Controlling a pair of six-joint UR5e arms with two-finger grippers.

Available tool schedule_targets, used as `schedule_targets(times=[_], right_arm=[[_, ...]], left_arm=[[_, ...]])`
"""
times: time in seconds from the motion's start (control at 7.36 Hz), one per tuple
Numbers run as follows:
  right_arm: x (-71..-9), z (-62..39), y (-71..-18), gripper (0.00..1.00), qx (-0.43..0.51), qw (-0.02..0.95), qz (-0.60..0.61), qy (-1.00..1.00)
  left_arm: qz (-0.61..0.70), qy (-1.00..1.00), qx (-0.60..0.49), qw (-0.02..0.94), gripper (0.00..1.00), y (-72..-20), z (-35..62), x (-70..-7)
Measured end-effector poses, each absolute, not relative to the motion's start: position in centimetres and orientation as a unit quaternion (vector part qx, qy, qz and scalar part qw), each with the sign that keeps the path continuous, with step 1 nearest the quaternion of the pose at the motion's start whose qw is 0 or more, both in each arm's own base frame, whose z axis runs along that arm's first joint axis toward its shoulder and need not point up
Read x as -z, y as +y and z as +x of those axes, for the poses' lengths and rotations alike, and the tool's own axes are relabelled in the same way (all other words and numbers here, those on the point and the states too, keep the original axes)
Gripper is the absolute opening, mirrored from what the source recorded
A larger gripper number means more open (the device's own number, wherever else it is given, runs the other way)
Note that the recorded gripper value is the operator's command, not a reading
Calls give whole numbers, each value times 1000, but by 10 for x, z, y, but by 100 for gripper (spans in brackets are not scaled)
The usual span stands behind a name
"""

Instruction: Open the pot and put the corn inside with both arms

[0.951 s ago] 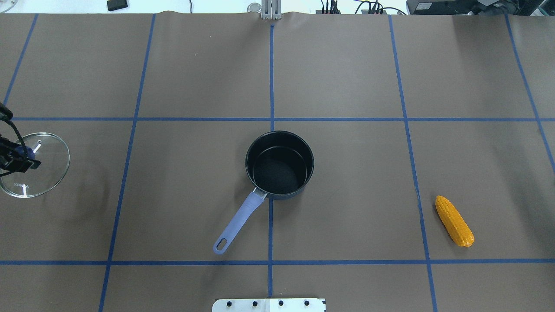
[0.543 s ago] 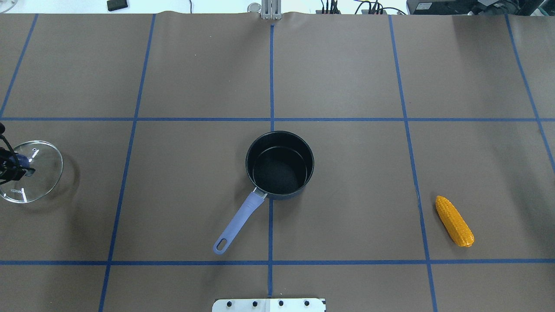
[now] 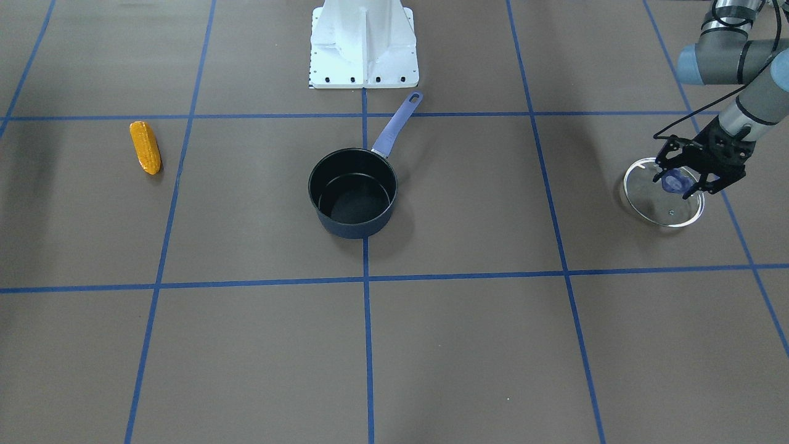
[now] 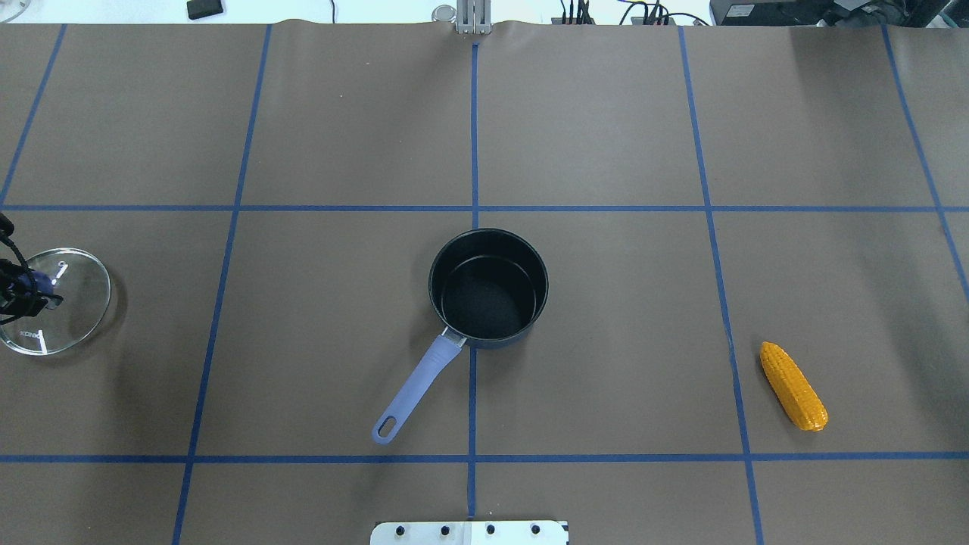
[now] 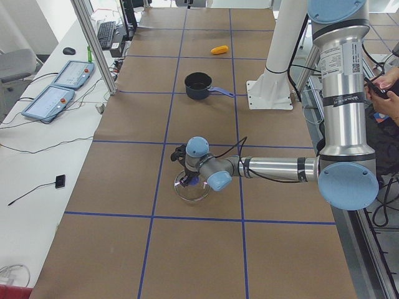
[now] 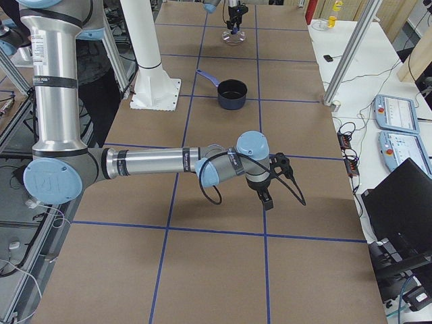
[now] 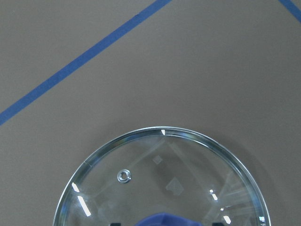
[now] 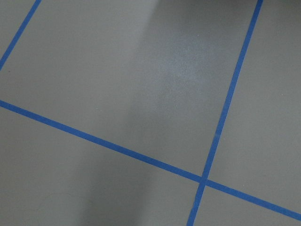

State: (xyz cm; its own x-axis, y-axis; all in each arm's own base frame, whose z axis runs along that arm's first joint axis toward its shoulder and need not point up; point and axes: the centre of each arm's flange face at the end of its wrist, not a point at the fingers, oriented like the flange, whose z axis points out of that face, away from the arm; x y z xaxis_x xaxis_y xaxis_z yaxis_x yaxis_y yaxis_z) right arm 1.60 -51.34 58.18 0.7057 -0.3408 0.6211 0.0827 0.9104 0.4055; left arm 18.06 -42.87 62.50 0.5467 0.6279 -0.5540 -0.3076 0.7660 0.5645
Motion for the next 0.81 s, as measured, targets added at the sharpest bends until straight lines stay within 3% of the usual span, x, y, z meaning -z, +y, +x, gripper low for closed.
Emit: schedule_targets(times=[0.54, 0.81], right_arm=[[-579, 16, -513, 100, 113, 906, 177, -367], [-567, 8, -514, 100, 91, 905, 173, -377]], left_arm=[[203, 401, -271, 851, 98, -435, 180, -615], [190, 398, -211, 872, 98, -468, 127, -601]])
